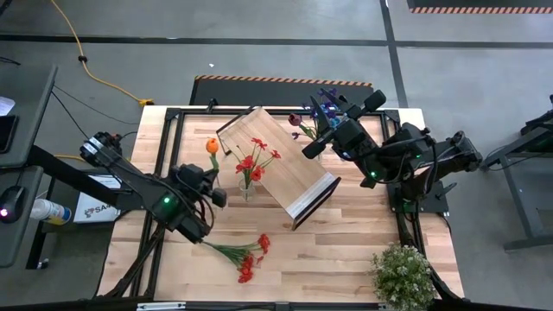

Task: Pick and place flowers into a vace then onto a shelf
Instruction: Put the light orange flower into the bottom transparent vase

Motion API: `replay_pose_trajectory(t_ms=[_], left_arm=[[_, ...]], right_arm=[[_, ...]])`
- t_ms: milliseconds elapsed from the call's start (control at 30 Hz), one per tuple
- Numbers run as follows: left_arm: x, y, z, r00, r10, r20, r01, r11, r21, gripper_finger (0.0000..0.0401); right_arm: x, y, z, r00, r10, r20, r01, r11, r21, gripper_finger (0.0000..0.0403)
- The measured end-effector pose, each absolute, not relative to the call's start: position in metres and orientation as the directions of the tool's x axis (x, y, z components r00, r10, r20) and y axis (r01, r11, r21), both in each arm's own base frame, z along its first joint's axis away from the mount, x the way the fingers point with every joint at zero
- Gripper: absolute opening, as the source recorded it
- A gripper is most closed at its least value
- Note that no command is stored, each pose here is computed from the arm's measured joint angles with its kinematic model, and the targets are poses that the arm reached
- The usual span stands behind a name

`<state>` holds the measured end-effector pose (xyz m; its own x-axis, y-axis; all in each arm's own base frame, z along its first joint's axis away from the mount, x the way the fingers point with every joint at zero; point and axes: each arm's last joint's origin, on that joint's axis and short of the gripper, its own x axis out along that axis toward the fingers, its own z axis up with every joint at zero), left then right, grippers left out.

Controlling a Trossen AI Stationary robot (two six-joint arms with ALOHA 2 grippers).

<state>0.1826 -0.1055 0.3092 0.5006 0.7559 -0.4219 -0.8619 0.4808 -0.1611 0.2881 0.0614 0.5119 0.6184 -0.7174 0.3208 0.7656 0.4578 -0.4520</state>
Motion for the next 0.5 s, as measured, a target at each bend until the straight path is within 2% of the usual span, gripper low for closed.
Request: replay_pose_trajectory(t_ms=[333, 500], left_arm=[[0.187, -0.108, 0.361, 0.591, 0.749, -0.300, -0.805, 0.572, -0.159, 0.0030], [0.183, -0.113, 0.389, 0.645, 0.742, -0.181, -0.764, 0.628, -0.148, 0.0030]], right_arm=[[0.288, 0.061, 0.512, 0.619, -0.716, 0.322, 0.765, 0.458, -0.453, 0.0099], [0.288, 0.061, 0.512, 0.619, -0.717, 0.321, 0.761, 0.444, -0.474, 0.0099]])
